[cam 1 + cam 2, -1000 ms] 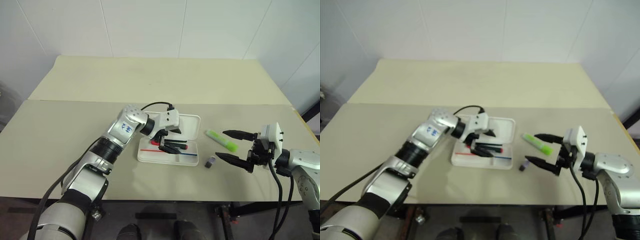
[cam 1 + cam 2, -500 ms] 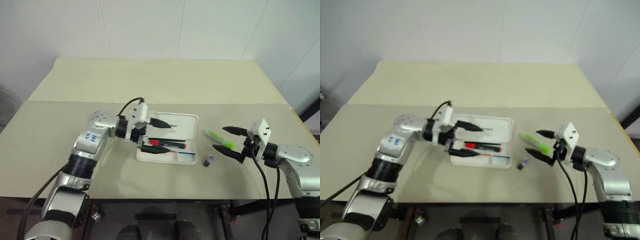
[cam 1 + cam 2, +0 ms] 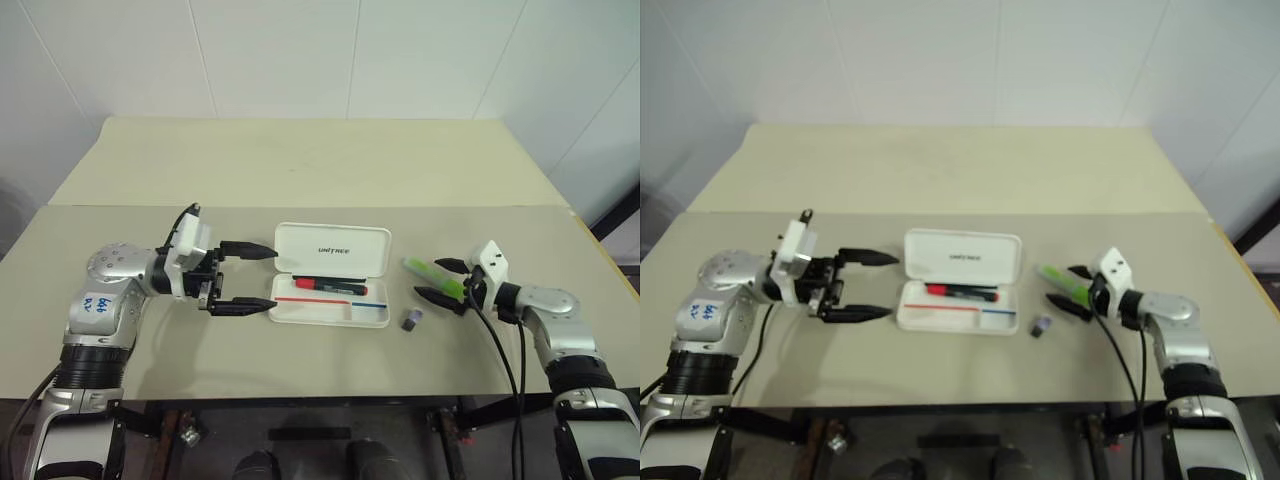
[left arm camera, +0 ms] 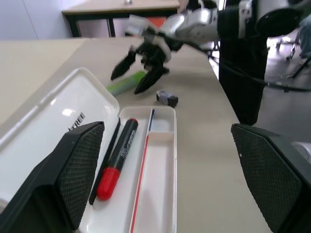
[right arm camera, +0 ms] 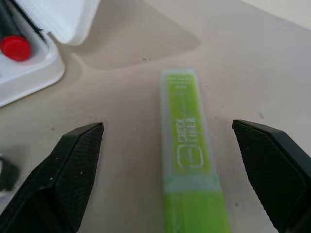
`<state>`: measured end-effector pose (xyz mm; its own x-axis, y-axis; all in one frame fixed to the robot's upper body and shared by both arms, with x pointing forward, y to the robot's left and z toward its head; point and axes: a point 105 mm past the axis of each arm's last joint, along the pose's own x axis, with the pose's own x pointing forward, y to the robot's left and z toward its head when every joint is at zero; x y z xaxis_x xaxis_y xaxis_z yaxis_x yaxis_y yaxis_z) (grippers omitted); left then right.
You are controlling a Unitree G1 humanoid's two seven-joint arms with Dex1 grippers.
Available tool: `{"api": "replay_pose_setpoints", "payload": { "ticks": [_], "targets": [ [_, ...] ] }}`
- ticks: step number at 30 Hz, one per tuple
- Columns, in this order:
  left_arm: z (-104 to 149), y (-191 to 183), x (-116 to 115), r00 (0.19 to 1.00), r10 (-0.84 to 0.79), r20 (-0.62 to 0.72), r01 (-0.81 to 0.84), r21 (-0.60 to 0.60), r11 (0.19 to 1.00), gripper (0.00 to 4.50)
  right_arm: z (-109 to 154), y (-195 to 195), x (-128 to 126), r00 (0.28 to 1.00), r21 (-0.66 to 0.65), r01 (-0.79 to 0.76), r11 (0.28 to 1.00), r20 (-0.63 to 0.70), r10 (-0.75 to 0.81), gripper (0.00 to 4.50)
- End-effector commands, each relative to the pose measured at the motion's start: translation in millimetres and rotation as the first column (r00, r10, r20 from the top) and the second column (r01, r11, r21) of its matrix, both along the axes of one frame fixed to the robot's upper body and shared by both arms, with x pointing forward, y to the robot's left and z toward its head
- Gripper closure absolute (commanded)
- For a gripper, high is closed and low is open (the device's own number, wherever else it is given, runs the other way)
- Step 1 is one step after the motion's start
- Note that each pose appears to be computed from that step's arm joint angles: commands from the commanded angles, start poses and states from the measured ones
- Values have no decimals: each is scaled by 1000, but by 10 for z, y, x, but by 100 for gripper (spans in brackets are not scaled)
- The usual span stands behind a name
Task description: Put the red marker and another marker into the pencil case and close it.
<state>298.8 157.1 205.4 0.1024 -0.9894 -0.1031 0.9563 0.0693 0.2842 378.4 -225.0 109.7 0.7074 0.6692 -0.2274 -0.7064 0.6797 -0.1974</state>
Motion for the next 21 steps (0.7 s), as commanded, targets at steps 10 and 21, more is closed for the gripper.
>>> {"api": "replay_pose_setpoints", "payload": {
  "ticks": [10,21],
  "targets": [
    [204,110,-100,996,-29,83,35,-72,997,0,-224,-138,59,990,-44,76,996,-114,-81,93],
    [296,217,-191,994,-58,90,68,-121,990,0,-20,-218,75,995,-26,95,995,-10,-95,337]
  ]
}}
